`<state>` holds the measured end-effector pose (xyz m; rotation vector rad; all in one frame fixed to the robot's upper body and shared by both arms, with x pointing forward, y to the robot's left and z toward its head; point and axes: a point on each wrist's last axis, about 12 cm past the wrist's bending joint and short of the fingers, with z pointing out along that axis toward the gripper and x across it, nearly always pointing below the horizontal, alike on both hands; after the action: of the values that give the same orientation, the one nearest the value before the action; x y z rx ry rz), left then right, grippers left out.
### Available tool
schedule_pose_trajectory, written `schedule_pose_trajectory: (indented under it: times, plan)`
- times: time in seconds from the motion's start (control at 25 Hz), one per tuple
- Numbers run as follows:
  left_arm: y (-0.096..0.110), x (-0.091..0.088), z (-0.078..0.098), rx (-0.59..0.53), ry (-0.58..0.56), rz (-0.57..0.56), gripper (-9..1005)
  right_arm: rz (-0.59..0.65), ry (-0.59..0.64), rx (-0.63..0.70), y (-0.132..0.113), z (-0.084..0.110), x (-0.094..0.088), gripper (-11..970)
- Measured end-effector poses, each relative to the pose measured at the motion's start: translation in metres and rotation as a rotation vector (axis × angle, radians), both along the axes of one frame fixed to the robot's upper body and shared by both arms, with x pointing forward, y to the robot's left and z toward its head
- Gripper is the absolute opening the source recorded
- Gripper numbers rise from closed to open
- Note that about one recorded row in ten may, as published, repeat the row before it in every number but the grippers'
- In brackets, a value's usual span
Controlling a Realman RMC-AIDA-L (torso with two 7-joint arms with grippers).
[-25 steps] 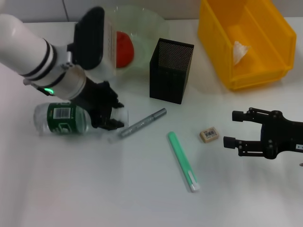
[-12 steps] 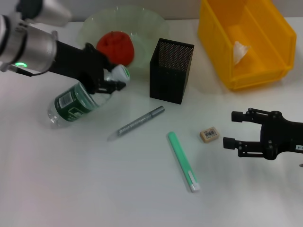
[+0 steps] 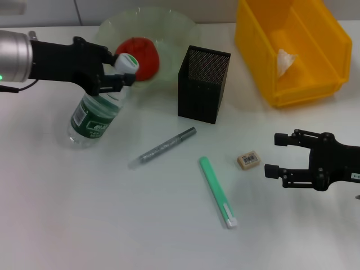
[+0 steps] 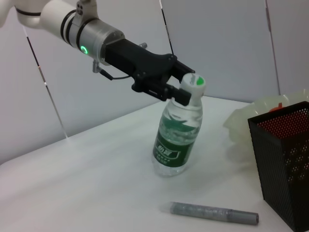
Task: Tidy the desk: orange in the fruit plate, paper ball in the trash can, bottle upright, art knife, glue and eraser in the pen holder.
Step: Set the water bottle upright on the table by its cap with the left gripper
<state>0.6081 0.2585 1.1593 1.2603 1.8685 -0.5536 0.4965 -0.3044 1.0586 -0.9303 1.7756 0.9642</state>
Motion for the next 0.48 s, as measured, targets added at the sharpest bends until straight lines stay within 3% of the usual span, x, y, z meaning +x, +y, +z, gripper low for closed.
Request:
schedule_pose_trajectory:
  times: [0.12,0.16,0.48]
  plan:
    - [0.0,0.0,0.0,0.0,0.0,0.0,446,0.003,-0.001,0.0,0.001,0.0,0.001,836]
    - [0.015,-0.005,0.001,-0.066,-0.01,0.044,446,0.003,0.0,0.0,0.001,0.0,0.001,836]
    - [0.038,-0.013,-0.005,-0.185,-0.016,0.103,449,0.007,0.002,0.002,0.002,0.002,0.003,835]
